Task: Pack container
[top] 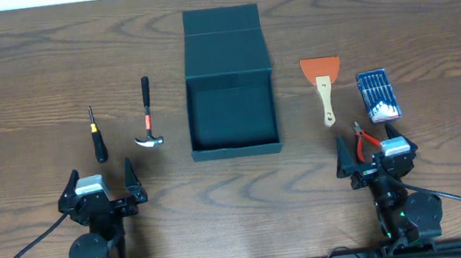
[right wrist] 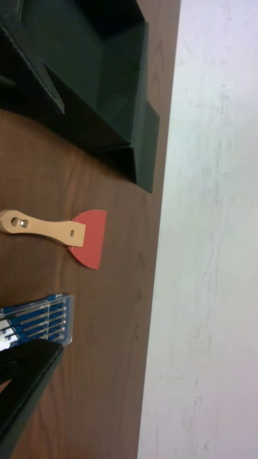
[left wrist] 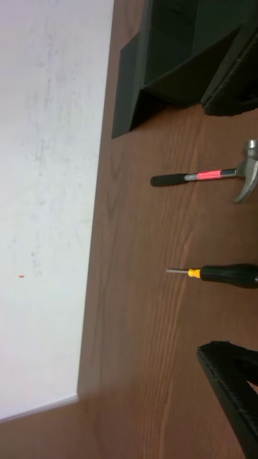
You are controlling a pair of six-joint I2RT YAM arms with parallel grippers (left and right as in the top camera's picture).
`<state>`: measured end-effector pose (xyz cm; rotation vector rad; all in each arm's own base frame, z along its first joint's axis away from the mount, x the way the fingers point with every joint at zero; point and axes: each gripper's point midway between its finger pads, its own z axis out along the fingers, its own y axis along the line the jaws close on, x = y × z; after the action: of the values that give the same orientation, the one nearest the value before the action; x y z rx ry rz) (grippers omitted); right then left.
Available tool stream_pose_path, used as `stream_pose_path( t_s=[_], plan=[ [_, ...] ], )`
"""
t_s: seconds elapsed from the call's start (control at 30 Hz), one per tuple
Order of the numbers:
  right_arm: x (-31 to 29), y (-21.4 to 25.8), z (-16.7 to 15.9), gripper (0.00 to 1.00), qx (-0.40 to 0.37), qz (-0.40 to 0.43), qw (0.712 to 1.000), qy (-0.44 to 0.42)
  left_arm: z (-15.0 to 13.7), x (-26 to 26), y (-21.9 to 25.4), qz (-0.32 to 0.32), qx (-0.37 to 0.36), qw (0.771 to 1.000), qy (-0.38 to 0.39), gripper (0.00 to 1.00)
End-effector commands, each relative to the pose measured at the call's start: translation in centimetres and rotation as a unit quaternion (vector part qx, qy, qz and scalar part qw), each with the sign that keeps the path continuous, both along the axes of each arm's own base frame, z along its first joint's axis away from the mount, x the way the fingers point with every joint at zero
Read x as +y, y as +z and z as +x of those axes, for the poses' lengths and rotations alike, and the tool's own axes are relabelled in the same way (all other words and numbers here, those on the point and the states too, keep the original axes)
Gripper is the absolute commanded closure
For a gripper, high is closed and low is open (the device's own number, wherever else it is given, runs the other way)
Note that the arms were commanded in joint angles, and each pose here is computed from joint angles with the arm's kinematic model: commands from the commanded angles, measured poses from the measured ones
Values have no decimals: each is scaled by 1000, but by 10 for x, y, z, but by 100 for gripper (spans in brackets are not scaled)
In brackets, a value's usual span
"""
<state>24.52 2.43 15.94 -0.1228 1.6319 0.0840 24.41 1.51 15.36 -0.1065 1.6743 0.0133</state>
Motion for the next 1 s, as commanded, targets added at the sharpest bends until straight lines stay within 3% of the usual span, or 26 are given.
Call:
stream_pose_path(
  t_s=[0.0,0.97],
  plan=[
    [0,0,0,1,0,2,1000,0,-1,0,-17,8,25,1000,-1,1],
    [0,0,0,1,1,8,1000,1,-1,0,-17,8,25,1000,-1,1]
  ],
)
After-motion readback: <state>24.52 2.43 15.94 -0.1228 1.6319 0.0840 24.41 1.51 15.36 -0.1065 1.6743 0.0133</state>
